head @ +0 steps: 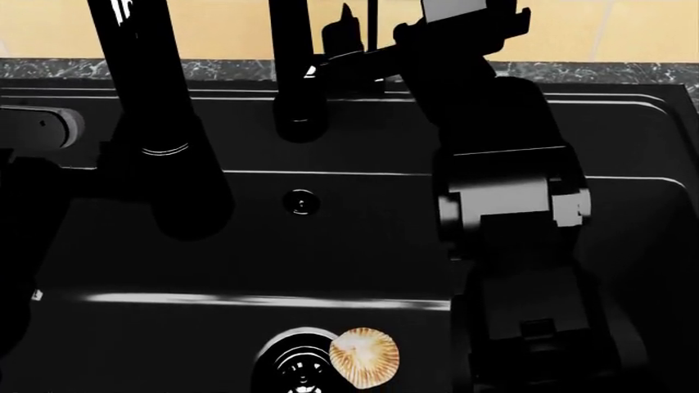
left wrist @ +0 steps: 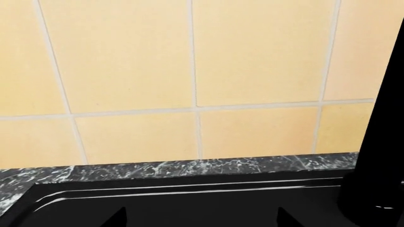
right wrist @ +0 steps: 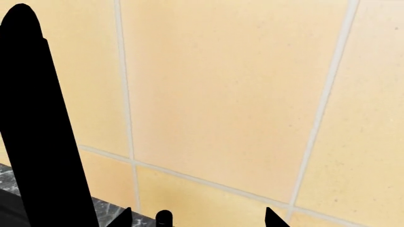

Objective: Turn on the sink faucet.

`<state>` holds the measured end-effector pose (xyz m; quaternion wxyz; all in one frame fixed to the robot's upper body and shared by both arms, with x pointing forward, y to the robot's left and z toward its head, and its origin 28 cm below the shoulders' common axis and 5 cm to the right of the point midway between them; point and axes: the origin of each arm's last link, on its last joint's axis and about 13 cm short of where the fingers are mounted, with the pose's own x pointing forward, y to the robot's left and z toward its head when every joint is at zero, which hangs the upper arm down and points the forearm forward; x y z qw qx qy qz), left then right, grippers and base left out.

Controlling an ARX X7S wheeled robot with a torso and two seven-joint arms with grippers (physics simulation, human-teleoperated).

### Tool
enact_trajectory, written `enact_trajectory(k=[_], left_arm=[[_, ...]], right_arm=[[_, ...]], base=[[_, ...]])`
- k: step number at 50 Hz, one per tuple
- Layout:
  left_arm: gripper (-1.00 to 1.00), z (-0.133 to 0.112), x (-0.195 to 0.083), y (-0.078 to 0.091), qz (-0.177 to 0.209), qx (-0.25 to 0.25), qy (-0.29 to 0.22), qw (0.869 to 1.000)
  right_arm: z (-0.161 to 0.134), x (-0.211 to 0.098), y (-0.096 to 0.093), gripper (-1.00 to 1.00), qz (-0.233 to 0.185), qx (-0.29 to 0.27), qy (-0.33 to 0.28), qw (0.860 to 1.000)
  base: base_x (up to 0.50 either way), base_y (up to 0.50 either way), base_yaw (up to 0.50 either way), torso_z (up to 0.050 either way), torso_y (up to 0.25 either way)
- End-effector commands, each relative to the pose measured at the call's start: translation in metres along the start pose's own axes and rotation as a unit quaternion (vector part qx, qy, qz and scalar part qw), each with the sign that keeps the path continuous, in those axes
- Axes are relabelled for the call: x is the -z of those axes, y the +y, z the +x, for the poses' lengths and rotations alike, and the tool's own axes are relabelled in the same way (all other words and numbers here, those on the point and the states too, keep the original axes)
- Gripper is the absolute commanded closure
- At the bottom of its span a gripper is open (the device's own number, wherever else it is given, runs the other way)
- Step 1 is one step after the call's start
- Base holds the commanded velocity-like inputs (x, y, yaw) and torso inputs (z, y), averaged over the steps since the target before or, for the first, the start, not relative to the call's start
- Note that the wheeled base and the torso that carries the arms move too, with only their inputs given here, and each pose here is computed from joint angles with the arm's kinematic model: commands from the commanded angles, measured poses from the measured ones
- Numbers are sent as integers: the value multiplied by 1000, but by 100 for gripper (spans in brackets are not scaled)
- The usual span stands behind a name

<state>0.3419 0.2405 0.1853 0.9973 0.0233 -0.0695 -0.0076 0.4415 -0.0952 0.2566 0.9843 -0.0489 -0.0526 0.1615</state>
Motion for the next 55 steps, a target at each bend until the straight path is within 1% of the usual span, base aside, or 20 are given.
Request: enact_trajectory(k=[1,8,10,11,12,14,18,19,22,23,24,25,30,37,48,52,55], left_arm=[[-100,-11,-18,-6,6,13,-39,999],[-100,-9,-15,-5,-6,2,-30,1000],[-100,-8,-13,-5,-7,2,-26,1000],[-100,-8,-13,-6,-7,3,-26,1000],[-100,-8,-13,-6,-7,2,-25,1000],[-100,-8,-13,-6,-8,0,-25,1000],[-100,-9,-11,-5,-10,-1,-23,1000],[-100,-9,-11,-5,-10,-1,-23,1000],[-100,-9,-10,-6,-12,-2,-22,1000],[-100,-10,-10,-5,-13,-1,-21,1000],[-100,-10,-10,-5,-12,-1,-21,1000],[-100,-10,-10,-4,-12,-1,-21,1000],[-100,-10,-8,-5,-14,-2,-20,1000],[-100,-10,-9,-6,-16,-1,-21,1000],[-100,-9,-9,-6,-16,-4,-21,1000],[-100,-10,-9,-5,-16,-4,-21,1000],[-100,-10,-9,-6,-17,-4,-21,1000]], right_arm=[[3,-15,2,-100,14,1,5,1000],[2,-13,4,-100,17,7,36,999],[3,-12,6,-100,20,8,39,999],[3,-14,6,-100,29,9,44,999],[3,-15,6,-100,25,10,41,999],[3,-16,6,-100,29,22,41,998],[1,-15,2,-100,35,66,41,996],[0,-12,2,-100,31,81,59,995],[0,-11,0,-100,43,96,53,993],[-1,-10,0,-100,35,102,66,992],[-1,-10,0,-100,39,99,61,992],[-1,-9,0,-100,42,108,70,991],[-2,-8,-3,-100,52,133,53,988],[-3,-5,-7,-100,59,144,49,987],[-3,-4,-6,-100,65,137,45,987],[-2,-7,-7,-100,69,140,35,987],[-1,-11,-5,-100,78,118,22,990]], base=[[0,0,0,0,-15],[0,0,0,0,-12],[0,0,0,0,-5],[0,0,0,0,-11],[0,0,0,0,0],[0,0,0,0,-5],[0,0,0,0,-5],[0,0,0,0,0],[0,0,0,0,-7],[0,0,0,0,0],[0,0,0,0,0],[0,0,0,0,-11],[0,0,0,0,-4],[0,0,0,0,-3],[0,0,0,0,-3],[0,0,0,0,-3],[0,0,0,0,-3]])
